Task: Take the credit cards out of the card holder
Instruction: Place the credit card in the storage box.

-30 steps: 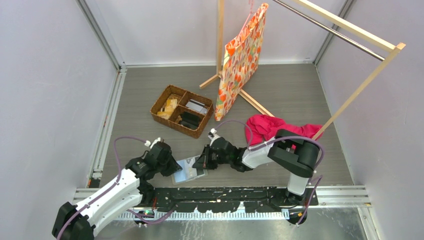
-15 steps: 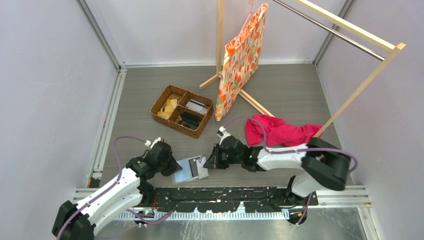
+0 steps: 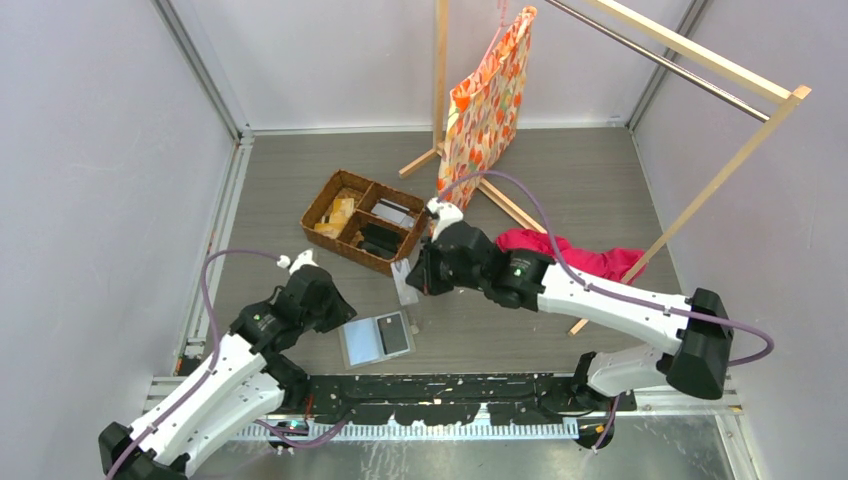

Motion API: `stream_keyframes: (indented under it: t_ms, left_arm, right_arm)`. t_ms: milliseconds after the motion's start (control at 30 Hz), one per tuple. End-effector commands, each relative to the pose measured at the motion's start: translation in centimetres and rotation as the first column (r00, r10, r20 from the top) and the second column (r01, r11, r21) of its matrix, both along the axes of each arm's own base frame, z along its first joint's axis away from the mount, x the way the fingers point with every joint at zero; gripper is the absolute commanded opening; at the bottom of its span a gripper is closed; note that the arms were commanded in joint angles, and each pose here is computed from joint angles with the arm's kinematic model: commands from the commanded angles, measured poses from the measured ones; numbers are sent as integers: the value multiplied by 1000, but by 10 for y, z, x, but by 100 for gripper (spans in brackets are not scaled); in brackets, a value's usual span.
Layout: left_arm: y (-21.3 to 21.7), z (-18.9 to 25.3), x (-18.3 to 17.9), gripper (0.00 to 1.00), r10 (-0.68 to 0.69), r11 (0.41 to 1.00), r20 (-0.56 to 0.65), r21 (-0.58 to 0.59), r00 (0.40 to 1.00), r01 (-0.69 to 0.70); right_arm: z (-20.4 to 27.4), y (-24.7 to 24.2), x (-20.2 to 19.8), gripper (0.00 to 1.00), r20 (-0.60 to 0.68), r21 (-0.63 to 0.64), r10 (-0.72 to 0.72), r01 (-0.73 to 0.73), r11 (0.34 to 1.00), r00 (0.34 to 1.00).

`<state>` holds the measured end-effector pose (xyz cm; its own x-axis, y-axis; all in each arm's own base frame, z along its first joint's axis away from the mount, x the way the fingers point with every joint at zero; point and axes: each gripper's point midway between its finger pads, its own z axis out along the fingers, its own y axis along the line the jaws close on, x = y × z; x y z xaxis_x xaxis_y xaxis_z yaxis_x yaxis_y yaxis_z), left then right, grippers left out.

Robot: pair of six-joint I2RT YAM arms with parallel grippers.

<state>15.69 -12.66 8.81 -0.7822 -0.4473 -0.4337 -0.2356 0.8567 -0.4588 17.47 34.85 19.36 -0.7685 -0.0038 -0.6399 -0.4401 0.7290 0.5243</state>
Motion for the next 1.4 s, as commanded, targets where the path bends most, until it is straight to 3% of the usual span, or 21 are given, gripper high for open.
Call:
stream_keyframes:
  t_ms: [0,200,400,833,1033,1167,1367]
  left_arm:
    - [8,20,2,14,-1,1000,40,29,999,-1]
    - [8,31,1,15,7,1000,43,-4,999,-7]
    - [25,30,-4,15,91,996,29,19,995,-91]
    - [30,32,-16,15,118,993,40,-34,992,-117]
    - [26,34,-19,15,106,993,39,-57,994,-103]
    - [24,33,-19,15,104,993,35,-68,994,-101]
    - [26,34,-18,15,104,993,43,-60,994,-101]
  right_arm:
    - [15,3,30,1,103,-114,19,-7,993,995]
    - [33,23,87,1,86,-44,-126,130,991,988]
    - [25,54,134,1,35,24,-329,329,944,944]
    - [33,74,208,1,206,-21,-500,514,857,841]
    - [32,78,229,1,267,-67,-376,407,911,887]
    - [32,83,226,1,312,-121,-181,228,966,933]
    - [23,76,218,1,410,-291,64,65,955,910]
